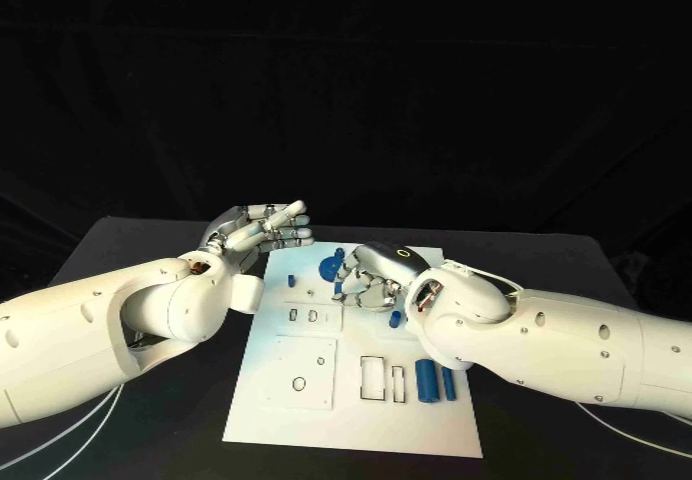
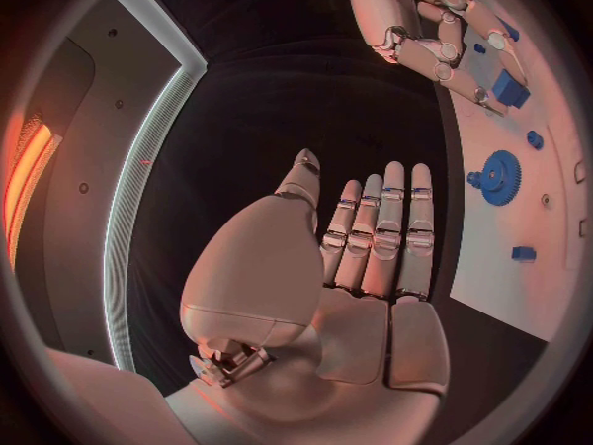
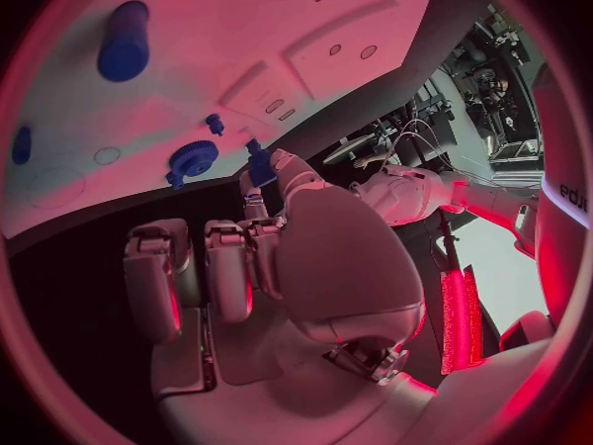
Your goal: Assemble the parts on the task board
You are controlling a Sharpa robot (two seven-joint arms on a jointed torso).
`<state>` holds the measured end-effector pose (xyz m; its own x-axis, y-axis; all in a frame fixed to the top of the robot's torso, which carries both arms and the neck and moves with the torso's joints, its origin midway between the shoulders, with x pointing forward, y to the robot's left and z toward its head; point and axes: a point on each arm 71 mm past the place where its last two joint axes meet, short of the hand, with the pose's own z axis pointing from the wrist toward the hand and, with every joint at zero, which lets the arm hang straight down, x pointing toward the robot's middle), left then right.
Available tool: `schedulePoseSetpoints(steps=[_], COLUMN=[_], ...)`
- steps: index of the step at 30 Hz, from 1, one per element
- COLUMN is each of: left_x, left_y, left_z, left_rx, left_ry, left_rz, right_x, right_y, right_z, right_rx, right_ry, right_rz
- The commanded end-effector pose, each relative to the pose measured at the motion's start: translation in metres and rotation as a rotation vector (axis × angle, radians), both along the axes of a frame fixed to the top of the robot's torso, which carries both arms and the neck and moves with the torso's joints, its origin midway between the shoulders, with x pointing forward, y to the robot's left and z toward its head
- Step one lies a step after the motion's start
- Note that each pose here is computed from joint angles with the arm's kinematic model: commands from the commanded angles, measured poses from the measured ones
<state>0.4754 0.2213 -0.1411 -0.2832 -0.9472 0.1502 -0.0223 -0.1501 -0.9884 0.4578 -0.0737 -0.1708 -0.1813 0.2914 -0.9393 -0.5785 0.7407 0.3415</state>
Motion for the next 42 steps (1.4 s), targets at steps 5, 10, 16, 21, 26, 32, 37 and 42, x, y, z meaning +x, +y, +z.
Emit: schedulePoseSetpoints(steps=[5, 10, 16, 21, 26, 32, 37, 42], left_x=[-0.0003, -0.0003, -0.0004, -0.0004, -0.0004, -0.0005, -0.0005, -0.0006], left_y=[-0.003, -0.004, -0.005, -0.005, -0.005, -0.005, -0.006, -0.005], left_z=[0.0012, 0.0012, 0.0012, 0.0013, 0.0012, 0.0012, 0.0012, 0.0012], left_rx=[-0.014, -0.014, -0.015, -0.016, -0.016, -0.016, -0.016, -0.016], left_ry=[-0.004, -0.004, -0.004, -0.004, -0.004, -0.003, -0.003, -0.003], left_rz=[-0.021, -0.023, -0.025, -0.027, -0.028, -0.028, -0.029, -0.029], right_x=[-0.006, -0.008, -0.008, -0.006, -0.005, -0.006, -0.007, -0.006], right_y=[0.018, 0.026, 0.032, 0.033, 0.034, 0.036, 0.037, 0.037], right_z=[-0.013, -0.021, -0.028, -0.032, -0.035, -0.038, -0.040, -0.042], right_rx=[-0.062, -0.065, -0.071, -0.079, -0.088, -0.095, -0.099, -0.107], right_ry=[-0.047, -0.041, -0.040, -0.038, -0.032, -0.023, -0.014, -0.008], right_rz=[0.012, 0.019, 0.022, 0.017, 0.017, 0.024, 0.025, 0.023])
